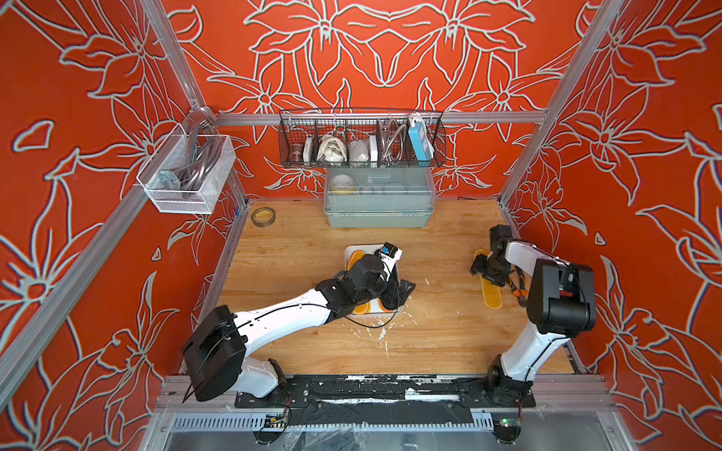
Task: Put the insoles into the storage box
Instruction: Pick up the insole from the center of the board.
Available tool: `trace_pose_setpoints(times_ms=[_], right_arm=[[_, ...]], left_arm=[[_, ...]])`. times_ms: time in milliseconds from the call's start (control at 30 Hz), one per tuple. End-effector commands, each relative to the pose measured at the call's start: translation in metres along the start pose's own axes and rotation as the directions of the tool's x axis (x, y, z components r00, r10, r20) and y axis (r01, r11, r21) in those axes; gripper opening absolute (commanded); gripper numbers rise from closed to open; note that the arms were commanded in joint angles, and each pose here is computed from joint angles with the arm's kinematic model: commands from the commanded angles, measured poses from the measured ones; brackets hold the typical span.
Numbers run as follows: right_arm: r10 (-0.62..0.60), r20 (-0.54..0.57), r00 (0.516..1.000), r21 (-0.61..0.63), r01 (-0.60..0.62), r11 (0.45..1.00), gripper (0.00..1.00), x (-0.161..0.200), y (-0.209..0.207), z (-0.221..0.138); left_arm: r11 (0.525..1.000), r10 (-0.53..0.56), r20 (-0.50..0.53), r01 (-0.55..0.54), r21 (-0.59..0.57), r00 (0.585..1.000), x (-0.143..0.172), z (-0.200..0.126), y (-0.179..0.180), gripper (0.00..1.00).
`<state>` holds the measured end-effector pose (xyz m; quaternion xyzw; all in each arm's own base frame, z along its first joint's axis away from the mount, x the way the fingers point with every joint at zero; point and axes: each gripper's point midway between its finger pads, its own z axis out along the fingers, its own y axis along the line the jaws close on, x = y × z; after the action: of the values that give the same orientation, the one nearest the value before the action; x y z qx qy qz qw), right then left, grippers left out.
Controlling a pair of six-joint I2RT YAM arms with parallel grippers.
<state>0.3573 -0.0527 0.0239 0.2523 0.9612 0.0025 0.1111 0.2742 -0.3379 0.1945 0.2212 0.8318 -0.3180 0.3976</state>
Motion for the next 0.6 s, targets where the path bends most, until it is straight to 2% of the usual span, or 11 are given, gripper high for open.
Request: trace_pose_setpoints(times_ms=[0,133,300,567], right_arm=[[0.009,-0.083,0.997,-0.140,-0.021,0.990,0.64,0.018,0.023,0.015],[-0.003,-0.114,0.994,-0.270,-0.028,0.963,0.60,0.039,0.054,0.016],[-0.019,-0.131,0.991,-0.339,-0.027,0.941,0.58,0.068,0.084,0.008],[-0.057,-0.126,0.990,-0.520,-0.017,0.854,0.58,0.093,0.133,-0.031]], left_arm=[[1.000,0.007,0.026,-0.006,-0.029,1.000,-0.003,-0.011,0.005,0.87],[0.999,0.018,0.051,-0.016,-0.046,0.999,-0.005,-0.018,0.009,0.87],[0.996,0.045,0.037,-0.042,-0.075,0.998,-0.003,-0.016,0.014,0.87],[0.996,0.052,-0.004,-0.052,-0.067,0.999,0.006,-0.002,0.016,0.87]])
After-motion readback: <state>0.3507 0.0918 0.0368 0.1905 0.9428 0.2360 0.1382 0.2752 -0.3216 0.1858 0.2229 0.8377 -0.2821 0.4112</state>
